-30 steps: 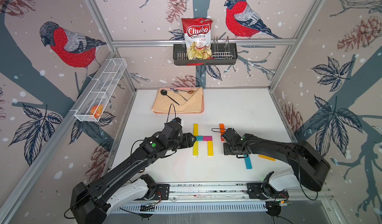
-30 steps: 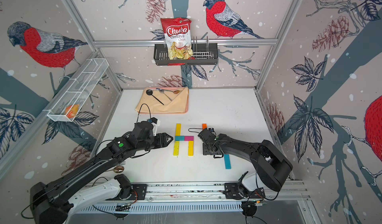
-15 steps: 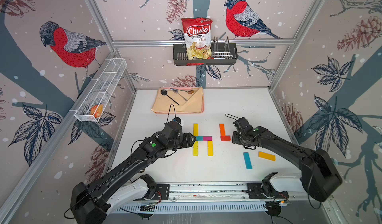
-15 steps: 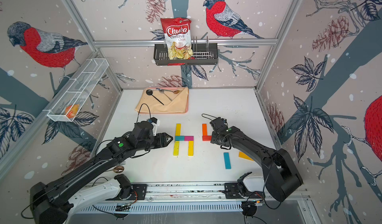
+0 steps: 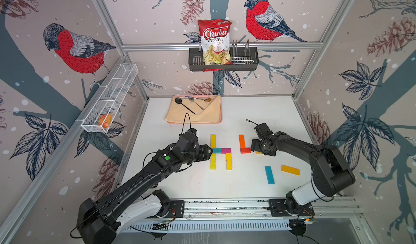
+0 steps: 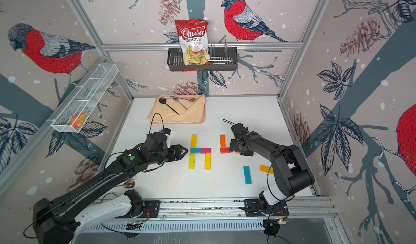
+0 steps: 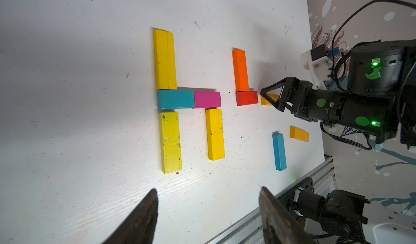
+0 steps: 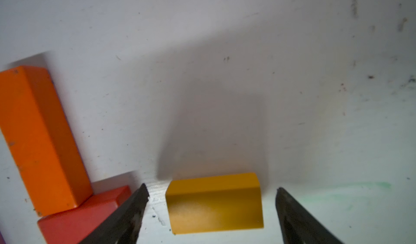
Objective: Assemble the letter h with building blocks
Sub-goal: Assemble the building block at the center of the board.
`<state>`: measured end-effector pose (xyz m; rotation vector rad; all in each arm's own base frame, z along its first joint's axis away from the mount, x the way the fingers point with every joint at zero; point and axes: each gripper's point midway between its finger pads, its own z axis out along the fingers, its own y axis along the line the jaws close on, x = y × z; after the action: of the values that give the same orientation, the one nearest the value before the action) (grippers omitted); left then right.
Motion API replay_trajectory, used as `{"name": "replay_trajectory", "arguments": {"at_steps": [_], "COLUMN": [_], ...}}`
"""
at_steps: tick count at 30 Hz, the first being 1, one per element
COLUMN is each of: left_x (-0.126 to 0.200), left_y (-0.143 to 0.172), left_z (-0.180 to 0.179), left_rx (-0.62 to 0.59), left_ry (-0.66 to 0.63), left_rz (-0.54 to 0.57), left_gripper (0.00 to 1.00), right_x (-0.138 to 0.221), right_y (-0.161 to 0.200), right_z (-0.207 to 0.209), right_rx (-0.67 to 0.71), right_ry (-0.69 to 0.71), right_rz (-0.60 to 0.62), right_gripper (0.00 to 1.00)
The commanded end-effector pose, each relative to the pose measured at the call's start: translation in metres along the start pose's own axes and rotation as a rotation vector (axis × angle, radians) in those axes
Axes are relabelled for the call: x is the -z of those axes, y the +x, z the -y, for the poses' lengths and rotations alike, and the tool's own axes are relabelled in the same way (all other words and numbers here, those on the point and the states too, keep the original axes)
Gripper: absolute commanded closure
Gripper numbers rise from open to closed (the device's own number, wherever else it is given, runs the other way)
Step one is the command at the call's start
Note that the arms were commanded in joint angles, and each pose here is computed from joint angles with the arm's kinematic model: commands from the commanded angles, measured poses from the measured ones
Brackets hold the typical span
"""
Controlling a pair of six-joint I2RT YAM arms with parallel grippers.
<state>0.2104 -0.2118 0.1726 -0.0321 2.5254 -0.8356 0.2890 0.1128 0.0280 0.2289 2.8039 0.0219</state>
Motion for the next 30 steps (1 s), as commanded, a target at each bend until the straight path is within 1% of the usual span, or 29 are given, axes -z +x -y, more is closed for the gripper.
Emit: {"name": "replay_trajectory", "arguments": {"at_steps": [1,5,8,12,18,25,30], "left_x": [-0.002,-0.003,-0.003,-0.002,-0.003,-0.003,-0.003], "left_y": [-0.005,-0.004,-0.005,-0.005,-0.004,-0.003,-0.002], "left_z": [0.004,0.004,0.004,0.004,0.003,0.002,0.001], "left_rx": [-0.009,-0.009,-0.014,-0.020,-0.017,-0.019,-0.019], "left_ry": [0.018,0.017,0.018,0.017,0.015,0.013,0.009], "left_rz": [0.015,0.012,0.013,0.014,0.011,0.011,0.009], "left_gripper": [0.31,0.31,0.31,0.31,0.31,0.31,0.31], "right_x": [0.005,0.006,0.001,-0.001,0.003,0.000,-0.003], "right_y": [-0.007,-0.011,-0.011,-0.010,-0.010,-0.007,-0.009], "right_z": [0.002,0.009,0.011,-0.001,-0.016,-0.025,-0.022], "right_rx": [-0.027,-0.122,-0.149,-0.157,-0.163,-0.167,-0.168], "right_ry": [-0.007,-0.045,-0.069,-0.135,-0.193,-0.204,-0.175], "right_rz": [0.022,0.022,0.011,-0.006,-0.011,-0.021,-0.017], "right_gripper": [0.07,0.08,0.08,0.08,0.10,0.13,0.14]}}
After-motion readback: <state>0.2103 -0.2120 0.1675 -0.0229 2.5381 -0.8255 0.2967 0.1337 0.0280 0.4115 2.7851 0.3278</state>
